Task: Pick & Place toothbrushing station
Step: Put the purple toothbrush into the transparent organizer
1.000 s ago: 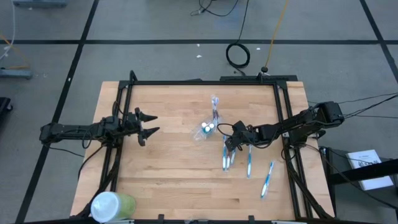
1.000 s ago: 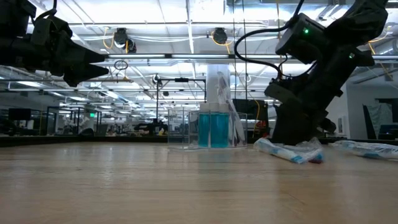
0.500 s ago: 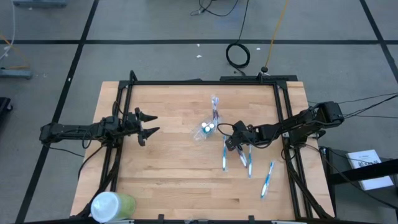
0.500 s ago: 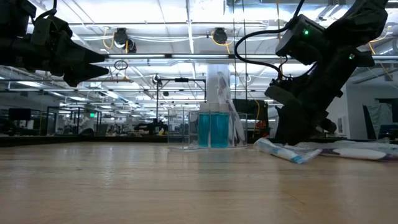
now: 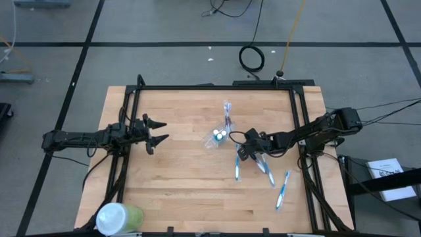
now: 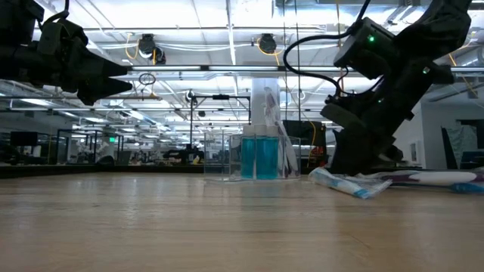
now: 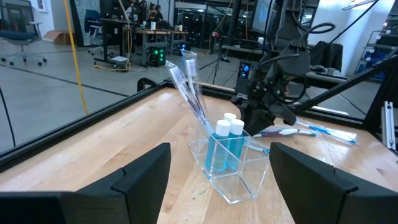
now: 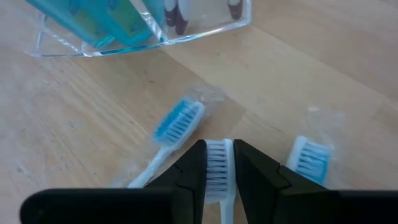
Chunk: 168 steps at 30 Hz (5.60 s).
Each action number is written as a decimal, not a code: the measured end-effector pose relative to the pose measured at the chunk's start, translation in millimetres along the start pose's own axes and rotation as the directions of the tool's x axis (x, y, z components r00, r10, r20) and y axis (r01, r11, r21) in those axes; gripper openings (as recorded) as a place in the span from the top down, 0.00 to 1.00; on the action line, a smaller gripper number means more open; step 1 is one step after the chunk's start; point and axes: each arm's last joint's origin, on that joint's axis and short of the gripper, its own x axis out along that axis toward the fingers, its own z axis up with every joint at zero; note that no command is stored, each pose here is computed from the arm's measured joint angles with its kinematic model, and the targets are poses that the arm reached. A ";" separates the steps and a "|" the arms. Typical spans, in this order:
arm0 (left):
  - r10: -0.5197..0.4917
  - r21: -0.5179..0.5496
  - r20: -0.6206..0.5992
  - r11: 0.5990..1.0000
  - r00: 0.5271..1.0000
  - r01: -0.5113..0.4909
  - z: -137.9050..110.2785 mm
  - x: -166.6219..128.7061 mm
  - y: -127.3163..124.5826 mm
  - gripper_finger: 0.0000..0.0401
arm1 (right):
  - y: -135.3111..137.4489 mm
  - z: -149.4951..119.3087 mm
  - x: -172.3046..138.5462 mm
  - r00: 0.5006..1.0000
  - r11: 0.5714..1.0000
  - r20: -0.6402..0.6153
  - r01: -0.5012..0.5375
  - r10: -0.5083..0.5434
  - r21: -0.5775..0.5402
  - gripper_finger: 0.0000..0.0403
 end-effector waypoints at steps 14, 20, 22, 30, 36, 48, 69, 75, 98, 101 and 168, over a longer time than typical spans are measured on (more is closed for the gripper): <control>0.000 0.000 0.000 1.000 1.000 0.000 0.0 0.0 0.0 0.30 | 2.5 0.3 -0.2 0.999 0.997 -0.027 -0.046 0.044 -0.056 0.76; 0.000 0.000 0.000 1.000 1.000 0.000 0.0 0.0 0.0 0.29 | 4.9 1.3 -1.3 0.997 0.990 -0.063 -0.061 0.053 -0.129 0.64; 0.000 0.000 0.000 1.000 1.000 0.000 0.0 0.0 0.0 0.30 | 8.5 3.5 -3.0 0.995 0.985 -0.094 -0.061 0.046 -0.161 0.61; 0.000 0.000 0.000 1.000 1.000 0.000 0.0 0.0 0.0 0.30 | 29.4 18.6 -27.8 0.968 0.935 -0.169 0.119 -0.183 -0.333 0.58; 0.000 0.000 0.001 1.000 1.000 0.000 0.1 0.0 0.0 0.30 | 34.7 20.9 -31.8 0.969 0.934 -0.155 0.134 -0.194 -0.332 0.59; 0.000 0.000 0.001 1.000 1.000 0.000 0.1 0.0 0.0 0.30 | 35.4 8.3 -3.0 0.949 0.925 -0.217 0.141 -0.228 -0.354 0.59; 0.000 0.000 0.000 1.000 1.000 0.000 0.0 0.0 0.0 0.30 | 32.9 12.9 5.5 0.954 0.942 -0.186 0.176 -0.234 -0.284 0.73; 0.000 0.000 0.000 1.000 1.000 0.000 0.0 0.0 0.0 0.30 | 32.4 13.9 5.9 0.956 0.937 -0.158 0.196 -0.248 -0.287 0.80; 0.000 0.000 0.000 1.000 1.000 0.000 0.0 0.0 0.0 0.30 | 33.5 20.3 -5.1 0.968 0.935 -0.130 0.166 -0.215 -0.314 0.90; 0.000 0.000 0.000 1.000 1.000 0.000 0.0 0.0 0.0 0.30 | 35.9 26.4 -14.5 0.979 0.940 -0.089 0.148 -0.184 -0.307 0.90; 0.000 0.000 0.000 1.000 1.000 0.000 0.0 0.0 0.0 0.30 | 2.4 94.0 -21.7 0.389 0.946 0.873 0.016 0.294 -0.325 0.94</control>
